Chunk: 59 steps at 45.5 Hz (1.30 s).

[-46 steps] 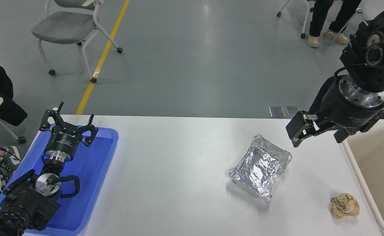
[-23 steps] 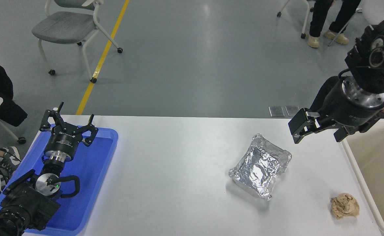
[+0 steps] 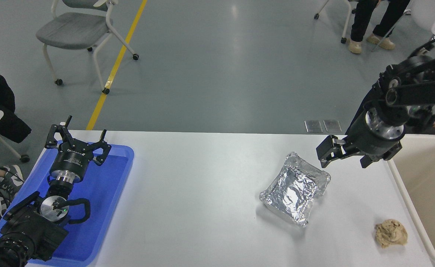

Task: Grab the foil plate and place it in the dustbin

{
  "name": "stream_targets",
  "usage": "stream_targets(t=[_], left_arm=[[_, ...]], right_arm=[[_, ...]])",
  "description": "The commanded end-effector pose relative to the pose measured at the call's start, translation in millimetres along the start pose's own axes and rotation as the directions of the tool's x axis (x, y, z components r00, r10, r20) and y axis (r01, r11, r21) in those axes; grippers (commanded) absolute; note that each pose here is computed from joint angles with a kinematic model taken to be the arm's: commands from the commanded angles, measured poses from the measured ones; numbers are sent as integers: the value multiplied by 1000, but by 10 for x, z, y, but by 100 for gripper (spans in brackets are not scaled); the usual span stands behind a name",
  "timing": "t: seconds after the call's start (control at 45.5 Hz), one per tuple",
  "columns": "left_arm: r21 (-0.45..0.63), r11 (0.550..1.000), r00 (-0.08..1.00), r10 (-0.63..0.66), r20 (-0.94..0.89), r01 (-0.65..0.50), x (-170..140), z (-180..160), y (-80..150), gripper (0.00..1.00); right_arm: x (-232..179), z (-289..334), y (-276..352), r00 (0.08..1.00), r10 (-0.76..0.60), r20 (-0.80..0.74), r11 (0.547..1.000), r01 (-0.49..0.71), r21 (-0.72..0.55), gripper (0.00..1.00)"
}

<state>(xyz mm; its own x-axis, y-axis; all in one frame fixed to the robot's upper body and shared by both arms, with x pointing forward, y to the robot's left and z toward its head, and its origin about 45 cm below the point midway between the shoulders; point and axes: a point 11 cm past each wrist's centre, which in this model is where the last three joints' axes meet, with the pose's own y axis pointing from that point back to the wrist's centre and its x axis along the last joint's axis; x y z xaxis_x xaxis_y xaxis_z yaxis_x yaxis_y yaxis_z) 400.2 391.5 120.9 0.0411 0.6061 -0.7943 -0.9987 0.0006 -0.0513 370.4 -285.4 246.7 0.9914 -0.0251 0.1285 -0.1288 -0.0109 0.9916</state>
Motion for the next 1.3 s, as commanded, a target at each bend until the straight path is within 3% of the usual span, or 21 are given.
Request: stream_targets(t=[0.0, 0.813, 1.077, 1.165, 1.275], left_arm=[[0, 1000, 1000, -2, -2, 2, -9, -10, -6, 100], [0, 1000, 1000, -2, -2, 2, -9, -10, -6, 100], [0, 1000, 1000, -2, -2, 2, -9, -10, -6, 100], [0, 1000, 1000, -2, -2, 2, -9, -9, -6, 100], [0, 1000, 1000, -2, -2, 2, -9, -10, -6, 100]], right_arm=[[-5, 145, -565, 999, 7, 40, 1000, -7, 2, 100], [-300, 209, -1631, 987, 45, 154, 998, -39, -48, 100], [-312, -15, -1766, 978, 90, 186, 996, -91, -4, 100], [-299, -27, -1789, 971, 102, 218, 995, -104, 1, 95], [-289, 7, -1812, 967, 113, 229, 993, -115, -6, 76]])
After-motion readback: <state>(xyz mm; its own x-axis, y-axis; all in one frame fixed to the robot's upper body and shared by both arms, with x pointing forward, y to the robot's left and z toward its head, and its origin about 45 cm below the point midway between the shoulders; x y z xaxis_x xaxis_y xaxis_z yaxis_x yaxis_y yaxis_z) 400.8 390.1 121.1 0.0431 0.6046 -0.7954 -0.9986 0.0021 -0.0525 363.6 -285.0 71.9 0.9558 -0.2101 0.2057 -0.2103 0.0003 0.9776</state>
